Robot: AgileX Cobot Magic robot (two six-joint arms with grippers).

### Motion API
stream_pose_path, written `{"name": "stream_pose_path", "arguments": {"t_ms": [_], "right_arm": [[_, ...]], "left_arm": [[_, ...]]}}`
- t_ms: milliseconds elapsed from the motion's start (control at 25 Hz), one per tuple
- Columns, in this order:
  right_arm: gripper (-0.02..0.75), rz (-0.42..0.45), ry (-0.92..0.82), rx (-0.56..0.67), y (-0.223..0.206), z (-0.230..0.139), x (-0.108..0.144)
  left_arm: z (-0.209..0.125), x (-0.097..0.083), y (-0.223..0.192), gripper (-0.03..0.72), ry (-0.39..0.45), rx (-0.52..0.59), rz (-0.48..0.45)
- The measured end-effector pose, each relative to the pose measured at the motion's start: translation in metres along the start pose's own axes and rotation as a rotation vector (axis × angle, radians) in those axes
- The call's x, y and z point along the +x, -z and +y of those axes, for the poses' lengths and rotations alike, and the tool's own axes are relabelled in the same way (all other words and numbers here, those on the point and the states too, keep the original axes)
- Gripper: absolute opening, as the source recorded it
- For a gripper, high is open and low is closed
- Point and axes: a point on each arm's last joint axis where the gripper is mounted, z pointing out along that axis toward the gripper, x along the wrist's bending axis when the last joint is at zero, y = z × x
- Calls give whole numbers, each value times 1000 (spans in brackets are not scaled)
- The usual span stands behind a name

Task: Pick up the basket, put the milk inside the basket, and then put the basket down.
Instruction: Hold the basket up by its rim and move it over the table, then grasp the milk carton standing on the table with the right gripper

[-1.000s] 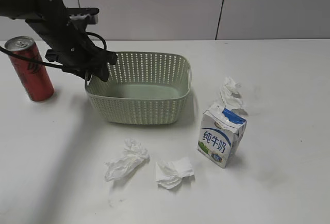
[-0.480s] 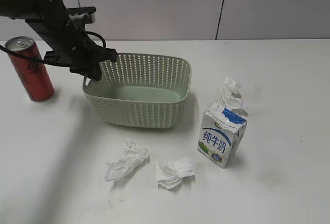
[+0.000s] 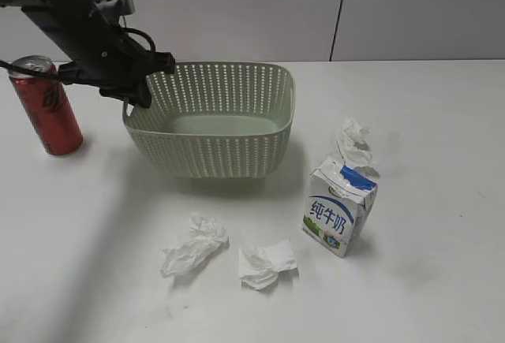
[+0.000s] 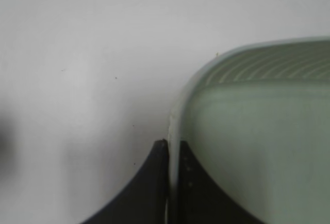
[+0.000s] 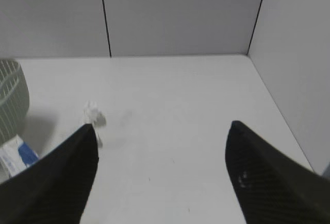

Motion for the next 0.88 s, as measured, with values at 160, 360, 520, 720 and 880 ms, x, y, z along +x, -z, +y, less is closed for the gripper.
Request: {"name": "stream_pose_path", "arguments": {"t_ms": [160, 360, 520, 720, 880], "right_arm": [[585, 9, -24, -62, -19, 16, 0], [601, 75, 137, 41, -57, 33, 6], [619, 242, 213, 155, -90, 49, 23], [623, 461, 354, 398, -143, 51, 63], [626, 587, 480, 533, -176, 42, 104]], "left_arm": [[-2, 0, 0, 0, 2, 25, 2], [-4, 0, 0, 0, 0, 43, 5], [-4, 1, 0, 0, -2, 46, 7], [-4, 1, 0, 0, -3, 49, 8], [-5, 1, 0, 0, -3, 57, 9]]}}
